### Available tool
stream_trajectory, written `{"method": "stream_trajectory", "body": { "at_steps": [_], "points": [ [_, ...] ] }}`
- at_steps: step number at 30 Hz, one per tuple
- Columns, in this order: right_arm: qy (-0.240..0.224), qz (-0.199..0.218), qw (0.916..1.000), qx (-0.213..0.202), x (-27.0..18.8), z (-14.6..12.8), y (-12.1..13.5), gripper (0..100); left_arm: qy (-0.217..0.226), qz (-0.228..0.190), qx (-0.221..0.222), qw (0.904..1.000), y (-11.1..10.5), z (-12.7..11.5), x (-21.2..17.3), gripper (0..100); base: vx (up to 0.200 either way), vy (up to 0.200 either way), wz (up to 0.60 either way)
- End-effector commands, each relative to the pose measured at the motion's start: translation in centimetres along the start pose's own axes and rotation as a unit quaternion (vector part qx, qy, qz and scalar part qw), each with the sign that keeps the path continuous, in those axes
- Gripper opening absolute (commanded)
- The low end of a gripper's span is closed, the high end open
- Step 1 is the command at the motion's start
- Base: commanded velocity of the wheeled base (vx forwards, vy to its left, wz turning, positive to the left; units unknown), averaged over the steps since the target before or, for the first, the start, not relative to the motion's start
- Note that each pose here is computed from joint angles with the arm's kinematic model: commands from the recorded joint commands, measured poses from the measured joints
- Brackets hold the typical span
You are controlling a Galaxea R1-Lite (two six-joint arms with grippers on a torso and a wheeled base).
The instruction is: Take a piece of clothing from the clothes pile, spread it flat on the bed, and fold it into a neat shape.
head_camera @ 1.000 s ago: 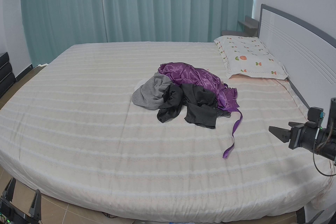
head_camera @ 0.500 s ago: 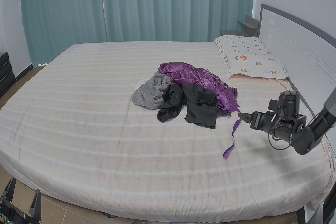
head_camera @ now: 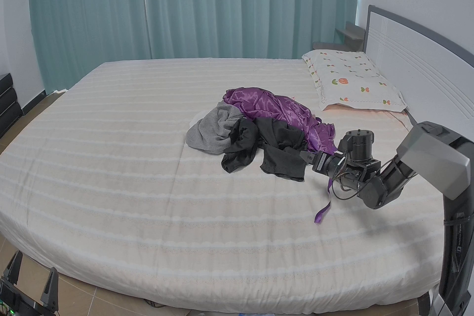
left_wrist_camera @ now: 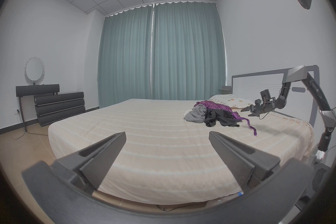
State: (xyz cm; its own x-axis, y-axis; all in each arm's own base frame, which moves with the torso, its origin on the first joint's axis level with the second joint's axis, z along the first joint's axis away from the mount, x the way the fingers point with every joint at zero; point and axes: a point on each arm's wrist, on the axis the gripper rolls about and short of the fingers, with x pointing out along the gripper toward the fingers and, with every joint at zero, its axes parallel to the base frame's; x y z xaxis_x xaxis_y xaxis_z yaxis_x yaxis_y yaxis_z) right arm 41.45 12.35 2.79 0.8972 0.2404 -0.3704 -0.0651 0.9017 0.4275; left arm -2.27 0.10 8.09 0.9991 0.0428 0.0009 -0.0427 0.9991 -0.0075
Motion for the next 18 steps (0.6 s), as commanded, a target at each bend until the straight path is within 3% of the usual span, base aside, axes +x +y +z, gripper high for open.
{"method": "stream_trajectory", "body": {
  "at_steps": [1, 18],
  "points": [
    [0.027, 0.002, 0.9996, 0.001, 3.6, -3.5, 0.2, 100, 0.000, 0.000, 0.000, 1.0000, 0.0, -0.5, 0.0, 100, 0.000, 0.000, 0.00],
    [0.037, -0.001, 0.9992, 0.015, 7.9, -5.1, 0.0, 100, 0.000, 0.000, 0.000, 1.0000, 0.0, -0.5, 0.0, 100, 0.000, 0.000, 0.00]
  ]
}}
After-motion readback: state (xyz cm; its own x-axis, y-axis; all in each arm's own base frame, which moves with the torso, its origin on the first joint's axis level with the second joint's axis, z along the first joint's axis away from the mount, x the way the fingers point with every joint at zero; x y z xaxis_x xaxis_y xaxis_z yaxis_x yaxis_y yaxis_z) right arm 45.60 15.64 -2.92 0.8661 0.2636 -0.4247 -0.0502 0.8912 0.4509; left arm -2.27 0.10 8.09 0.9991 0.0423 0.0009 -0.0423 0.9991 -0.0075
